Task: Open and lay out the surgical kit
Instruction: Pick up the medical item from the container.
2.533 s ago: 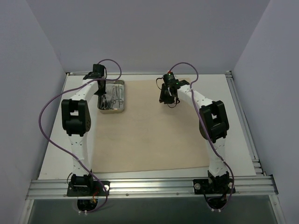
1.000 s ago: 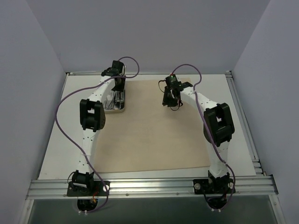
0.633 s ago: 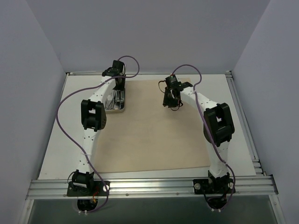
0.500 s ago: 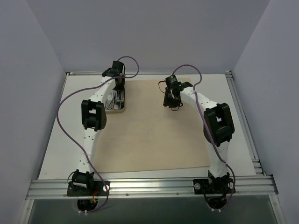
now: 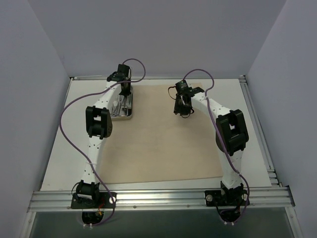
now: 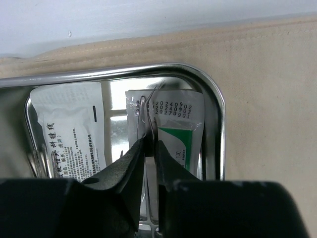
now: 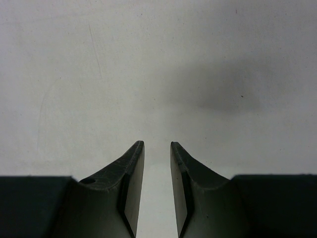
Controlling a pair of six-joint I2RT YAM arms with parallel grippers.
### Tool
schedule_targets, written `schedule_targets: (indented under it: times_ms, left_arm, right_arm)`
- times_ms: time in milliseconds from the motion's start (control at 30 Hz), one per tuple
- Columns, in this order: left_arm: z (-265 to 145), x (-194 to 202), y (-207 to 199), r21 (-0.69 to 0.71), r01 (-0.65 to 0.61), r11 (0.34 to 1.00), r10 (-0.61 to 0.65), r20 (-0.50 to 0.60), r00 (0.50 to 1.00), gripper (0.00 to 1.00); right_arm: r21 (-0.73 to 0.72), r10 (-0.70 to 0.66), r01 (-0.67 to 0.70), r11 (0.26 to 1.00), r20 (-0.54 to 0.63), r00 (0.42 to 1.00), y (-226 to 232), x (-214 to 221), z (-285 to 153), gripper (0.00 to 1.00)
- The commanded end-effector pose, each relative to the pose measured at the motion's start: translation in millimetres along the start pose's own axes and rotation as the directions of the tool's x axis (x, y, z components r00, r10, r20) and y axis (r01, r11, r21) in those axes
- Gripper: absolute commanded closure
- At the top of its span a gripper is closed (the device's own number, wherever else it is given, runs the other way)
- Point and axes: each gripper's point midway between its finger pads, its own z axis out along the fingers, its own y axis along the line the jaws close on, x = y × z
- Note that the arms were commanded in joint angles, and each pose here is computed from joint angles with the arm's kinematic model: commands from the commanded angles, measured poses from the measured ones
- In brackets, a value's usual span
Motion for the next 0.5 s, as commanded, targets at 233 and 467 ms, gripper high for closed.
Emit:
schedule_targets:
  times_ms: [233,467]
  left_arm:
    - [-36.7,-48.1,1.2,0.064,0.090,0.994,-0.097,0.120,0.988,0.86]
    - [-58.2,-61.1,-6.2,0.130,0.135,0.982,-0.153,0.137,0.979,0.92]
  right_arm:
    - [0.010,0.012,-0.012,1.000,0.038,0.999,0.4,-13.3,-20.6,0.75]
    - [0.018,0.007,-0.007,1.000,0.040,0.999,-0.9,-14.2,-20.6,0.76]
